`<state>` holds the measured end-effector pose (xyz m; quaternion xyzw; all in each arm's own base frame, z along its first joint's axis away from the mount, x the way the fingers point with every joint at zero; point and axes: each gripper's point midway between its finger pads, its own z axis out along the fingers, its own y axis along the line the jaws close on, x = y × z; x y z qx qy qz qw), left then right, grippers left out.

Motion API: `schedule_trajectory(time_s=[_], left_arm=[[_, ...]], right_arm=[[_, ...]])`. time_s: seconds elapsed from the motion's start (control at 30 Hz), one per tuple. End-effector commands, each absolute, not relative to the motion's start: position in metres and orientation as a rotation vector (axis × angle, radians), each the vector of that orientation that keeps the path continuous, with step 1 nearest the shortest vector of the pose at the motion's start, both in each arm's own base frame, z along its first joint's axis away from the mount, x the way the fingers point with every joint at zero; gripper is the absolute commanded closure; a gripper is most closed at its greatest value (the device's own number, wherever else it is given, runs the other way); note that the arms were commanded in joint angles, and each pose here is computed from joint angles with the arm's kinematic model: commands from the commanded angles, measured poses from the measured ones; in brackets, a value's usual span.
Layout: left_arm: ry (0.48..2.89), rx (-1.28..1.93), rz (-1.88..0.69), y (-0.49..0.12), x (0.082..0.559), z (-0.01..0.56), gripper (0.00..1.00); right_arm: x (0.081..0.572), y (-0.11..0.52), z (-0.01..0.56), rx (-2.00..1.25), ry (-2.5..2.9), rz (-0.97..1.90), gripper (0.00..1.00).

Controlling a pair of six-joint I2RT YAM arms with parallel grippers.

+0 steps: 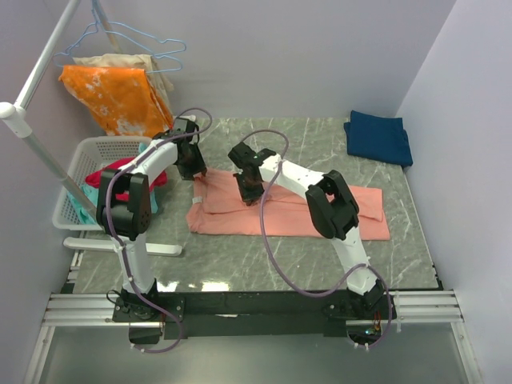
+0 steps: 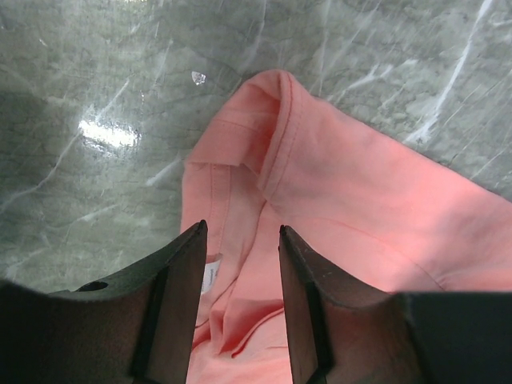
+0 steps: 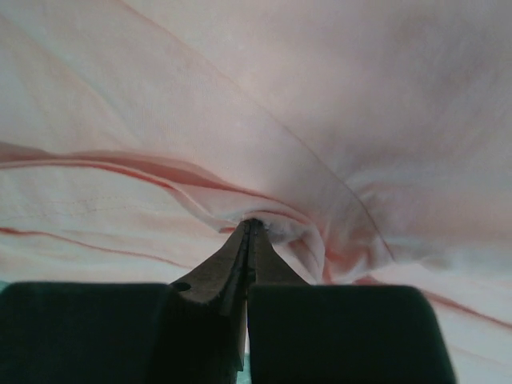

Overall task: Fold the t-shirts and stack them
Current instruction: Fold the tshirt

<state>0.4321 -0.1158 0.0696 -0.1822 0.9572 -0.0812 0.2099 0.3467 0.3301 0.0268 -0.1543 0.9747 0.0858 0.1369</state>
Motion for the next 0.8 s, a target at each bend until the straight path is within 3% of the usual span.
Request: schedule_trajectory(time_s=[0.0, 0.47, 0.77], left_arm=[[2.626, -0.495, -0.237, -0.114, 0.436, 0.080, 0.53], [2.649, -0.519, -0.218, -0.115, 0.446, 0.063, 0.54], [2.646, -0.528, -0.216, -0.116, 0.452, 0.059, 0.55]], right_arm=[[0.329, 0.322, 0.056, -0.458, 2.786, 0.219, 1.00], [0.262, 0.333, 0.069, -0.514, 2.836, 0.292, 1.00], [0.245, 0.296, 0.050, -0.413, 2.922, 0.054, 1.00]])
